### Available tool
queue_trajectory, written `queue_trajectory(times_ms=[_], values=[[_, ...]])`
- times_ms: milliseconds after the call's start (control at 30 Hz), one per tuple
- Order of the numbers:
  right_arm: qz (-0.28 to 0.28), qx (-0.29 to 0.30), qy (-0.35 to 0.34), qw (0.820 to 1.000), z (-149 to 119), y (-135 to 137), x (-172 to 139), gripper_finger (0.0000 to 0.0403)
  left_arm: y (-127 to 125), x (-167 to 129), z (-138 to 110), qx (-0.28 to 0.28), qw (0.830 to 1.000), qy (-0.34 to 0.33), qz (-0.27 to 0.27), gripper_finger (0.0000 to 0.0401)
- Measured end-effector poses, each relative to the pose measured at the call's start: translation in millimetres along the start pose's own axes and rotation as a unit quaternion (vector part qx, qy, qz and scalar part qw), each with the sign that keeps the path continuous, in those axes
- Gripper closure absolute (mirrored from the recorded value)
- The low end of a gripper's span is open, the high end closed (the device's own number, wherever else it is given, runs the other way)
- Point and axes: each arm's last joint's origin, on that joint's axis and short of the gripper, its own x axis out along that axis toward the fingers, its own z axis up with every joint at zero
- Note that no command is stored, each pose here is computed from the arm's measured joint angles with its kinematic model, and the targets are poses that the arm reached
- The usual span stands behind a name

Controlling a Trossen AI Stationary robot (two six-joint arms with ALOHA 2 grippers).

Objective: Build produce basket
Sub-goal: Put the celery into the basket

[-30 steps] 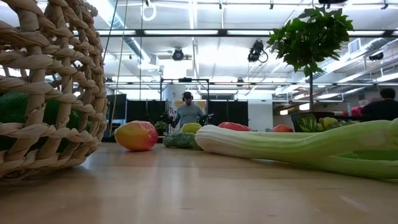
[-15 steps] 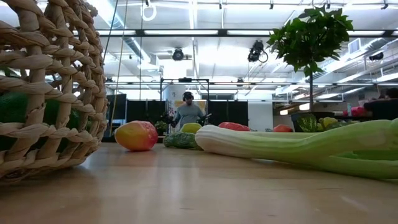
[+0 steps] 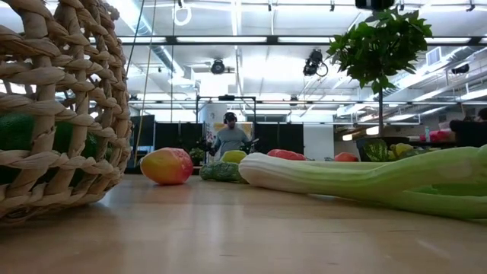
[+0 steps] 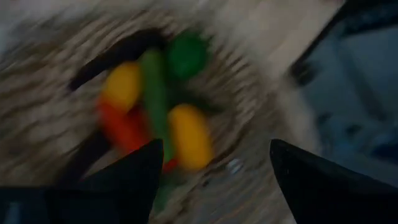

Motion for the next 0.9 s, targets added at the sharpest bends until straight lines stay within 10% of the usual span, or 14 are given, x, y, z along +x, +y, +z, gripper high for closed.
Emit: queue_trajectory(times_ms=[467, 900], values=[[-0.087, -0.132, 0.129, 0.979, 13.1, -42.1, 24.4, 0.0113, -27.3, 5.7, 73.1, -0.096, 0.955, -0.259, -0.110, 0.0108], [-0.152, -0.098, 0.235, 0.955, -16.6, -82.1, 81.6, 0.0113, -36.5, 1.1, 99.3, -0.075, 0.936, -0.312, -0.148, 0.0108]])
